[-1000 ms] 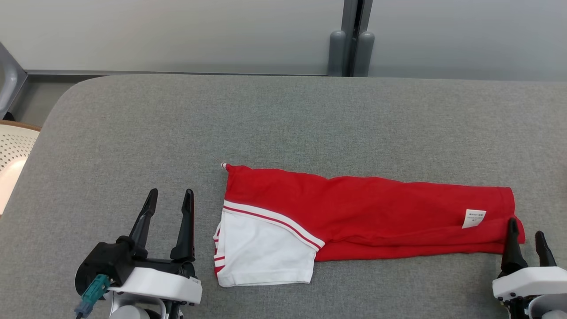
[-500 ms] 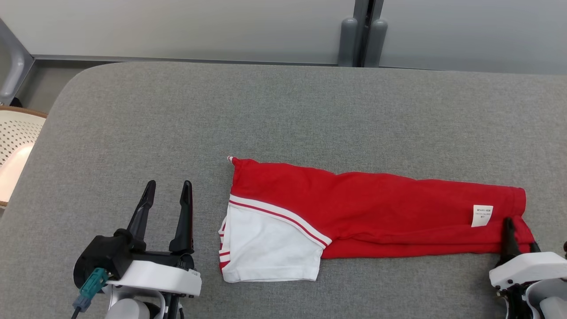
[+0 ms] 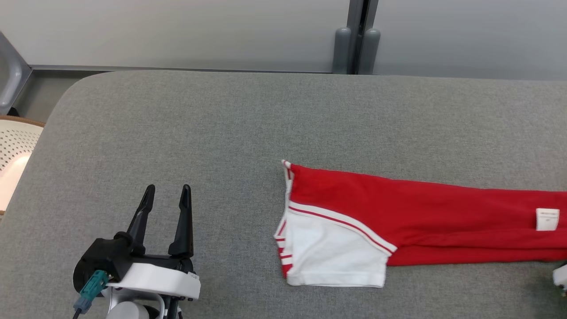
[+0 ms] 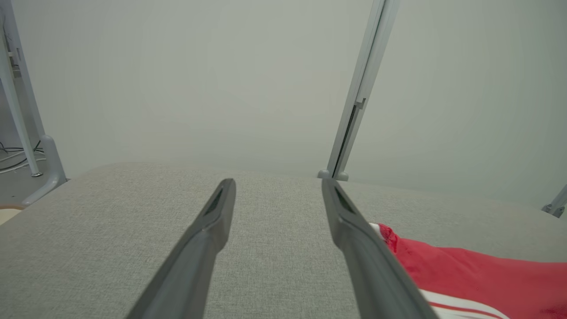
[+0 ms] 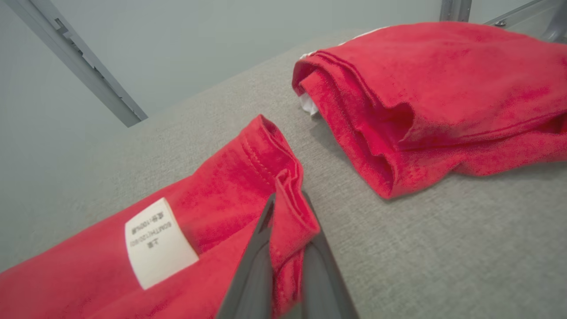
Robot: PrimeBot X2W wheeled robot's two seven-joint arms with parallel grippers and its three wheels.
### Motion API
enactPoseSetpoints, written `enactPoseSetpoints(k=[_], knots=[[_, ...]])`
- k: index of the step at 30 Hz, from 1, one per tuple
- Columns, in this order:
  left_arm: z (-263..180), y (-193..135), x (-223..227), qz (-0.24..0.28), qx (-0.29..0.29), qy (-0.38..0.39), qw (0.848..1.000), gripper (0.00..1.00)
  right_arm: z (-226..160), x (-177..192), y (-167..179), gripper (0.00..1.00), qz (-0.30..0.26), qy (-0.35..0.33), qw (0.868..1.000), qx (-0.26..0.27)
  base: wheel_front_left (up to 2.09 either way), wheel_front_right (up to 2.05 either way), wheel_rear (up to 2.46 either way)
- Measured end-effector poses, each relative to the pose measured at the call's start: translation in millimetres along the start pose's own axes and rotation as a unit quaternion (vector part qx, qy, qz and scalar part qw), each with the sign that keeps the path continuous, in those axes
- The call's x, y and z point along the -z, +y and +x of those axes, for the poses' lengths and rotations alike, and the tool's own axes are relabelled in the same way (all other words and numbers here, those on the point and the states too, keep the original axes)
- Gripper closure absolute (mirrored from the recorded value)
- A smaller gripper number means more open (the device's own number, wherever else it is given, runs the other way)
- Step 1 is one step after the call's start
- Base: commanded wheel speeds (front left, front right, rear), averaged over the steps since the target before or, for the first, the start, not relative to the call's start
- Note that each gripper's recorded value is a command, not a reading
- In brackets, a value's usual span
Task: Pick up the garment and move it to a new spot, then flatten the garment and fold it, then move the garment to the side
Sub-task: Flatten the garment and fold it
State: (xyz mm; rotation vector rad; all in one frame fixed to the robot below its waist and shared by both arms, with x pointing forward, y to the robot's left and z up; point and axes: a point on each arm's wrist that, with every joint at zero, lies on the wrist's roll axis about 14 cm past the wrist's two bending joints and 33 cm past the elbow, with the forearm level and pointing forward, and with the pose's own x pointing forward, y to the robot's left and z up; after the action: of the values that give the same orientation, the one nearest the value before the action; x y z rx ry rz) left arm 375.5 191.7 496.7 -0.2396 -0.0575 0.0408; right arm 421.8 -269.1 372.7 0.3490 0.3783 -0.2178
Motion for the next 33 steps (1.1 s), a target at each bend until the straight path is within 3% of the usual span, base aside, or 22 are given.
enactPoseSetpoints(k=[4, 14, 24, 30, 33], knots=[[-0.7, -1.6, -0.6, -0.001, 0.002, -0.001, 1.0, 0.0, 4.2, -44.3, -19.3, 1.0, -0.023, -0.054, 0.998, 0.02, 0.0, 0.0, 0.0], [-5.5, -7.7, -1.3, -0.006, 0.009, -0.002, 1.0, 0.0, -12.6, -41.5, 92.9, 1.0, -0.023, -0.091, 0.988, -0.12, 0.0, 0.0, 0.0], [-13.8, -5.8, -0.8, -0.009, 0.004, 0.0, 1.0, 0.0, -60.3, -36.6, 224.4, 1.0, -0.009, -0.075, 0.95, -0.304, 0.0, 0.0, 0.0], [-21.9, 1.5, -0.7, -0.014, -0.01, 0.001, 1.0, 0.0, -85.2, -17.1, 268.4, 1.0, 0.024, -0.034, 0.93, -0.365, 0.0, 0.0, 0.0], [-26.6, 6.2, 1.5, -0.017, -0.019, 0.005, 1.0, 0.0, -95.9, 7.2, 284.3, 1.0, 0.014, 0.001, 0.921, -0.389, 0.0, 0.0, 0.0]])
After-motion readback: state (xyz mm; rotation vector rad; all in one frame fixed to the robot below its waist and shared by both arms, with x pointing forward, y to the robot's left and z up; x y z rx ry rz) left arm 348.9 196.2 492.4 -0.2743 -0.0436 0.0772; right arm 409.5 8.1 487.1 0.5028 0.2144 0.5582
